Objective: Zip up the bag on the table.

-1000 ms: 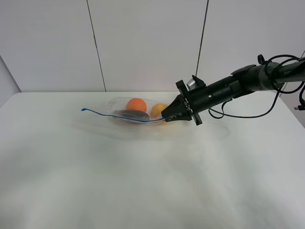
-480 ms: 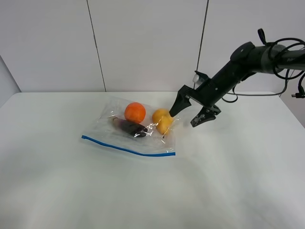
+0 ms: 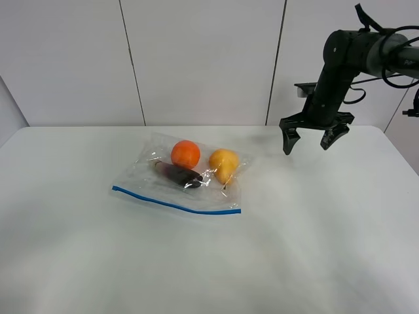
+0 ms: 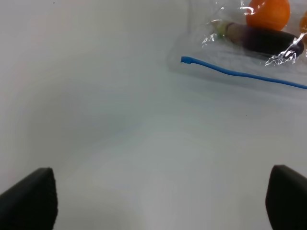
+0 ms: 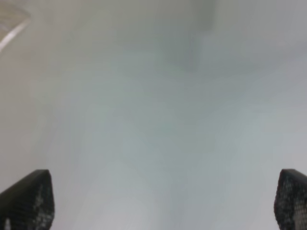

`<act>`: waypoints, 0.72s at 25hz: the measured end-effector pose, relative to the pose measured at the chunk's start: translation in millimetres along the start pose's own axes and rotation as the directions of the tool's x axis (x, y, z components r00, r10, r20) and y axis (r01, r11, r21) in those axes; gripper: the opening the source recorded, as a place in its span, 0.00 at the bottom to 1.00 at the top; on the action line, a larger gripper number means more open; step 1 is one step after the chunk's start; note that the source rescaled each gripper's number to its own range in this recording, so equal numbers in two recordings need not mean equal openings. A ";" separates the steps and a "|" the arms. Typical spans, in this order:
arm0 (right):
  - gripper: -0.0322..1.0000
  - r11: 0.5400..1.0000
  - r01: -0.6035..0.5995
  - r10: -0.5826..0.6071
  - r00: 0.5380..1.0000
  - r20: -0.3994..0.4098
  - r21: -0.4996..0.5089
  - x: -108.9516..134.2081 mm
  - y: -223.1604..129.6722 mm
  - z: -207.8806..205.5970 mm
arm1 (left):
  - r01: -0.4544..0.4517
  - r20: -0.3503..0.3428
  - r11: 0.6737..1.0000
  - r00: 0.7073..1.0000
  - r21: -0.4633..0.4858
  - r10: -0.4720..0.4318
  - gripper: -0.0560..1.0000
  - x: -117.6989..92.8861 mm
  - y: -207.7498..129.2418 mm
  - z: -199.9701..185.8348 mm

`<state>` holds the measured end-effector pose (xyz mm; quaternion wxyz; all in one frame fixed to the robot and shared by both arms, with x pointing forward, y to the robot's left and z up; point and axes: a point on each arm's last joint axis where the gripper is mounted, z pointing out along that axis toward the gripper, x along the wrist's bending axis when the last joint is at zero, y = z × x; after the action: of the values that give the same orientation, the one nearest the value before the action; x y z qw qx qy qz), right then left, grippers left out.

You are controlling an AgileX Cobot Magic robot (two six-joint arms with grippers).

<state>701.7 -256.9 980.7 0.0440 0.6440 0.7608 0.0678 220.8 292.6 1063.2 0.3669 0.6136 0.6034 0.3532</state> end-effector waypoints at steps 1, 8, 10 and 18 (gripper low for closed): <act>0.99 1.000 -0.010 0.010 1.000 0.004 0.000 -5.1 -0.4 -0.2 | 0.000 0.000 1.000 1.000 0.000 0.000 1.00 0.0 0.0 0.0; 0.99 0.996 -0.092 0.092 0.996 -0.015 -0.005 -32.1 -16.2 -17.8 | 0.000 0.000 1.000 1.000 0.000 0.000 1.00 0.0 0.0 0.0; 0.99 0.996 -0.092 0.092 0.996 -0.014 0.011 -30.4 -28.3 -24.8 | 0.000 0.000 1.000 1.000 0.000 0.000 1.00 0.0 0.0 0.0; 0.99 0.992 -0.090 0.092 0.996 -0.008 0.093 -16.1 -112.4 -60.7 | 0.000 0.000 1.000 1.000 -0.001 0.000 1.00 0.0 0.1 0.0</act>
<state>585.6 -293.8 1022.3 0.0062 0.6789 0.7332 0.0382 220.8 292.7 1063.3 0.3673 0.6133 0.6033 0.3535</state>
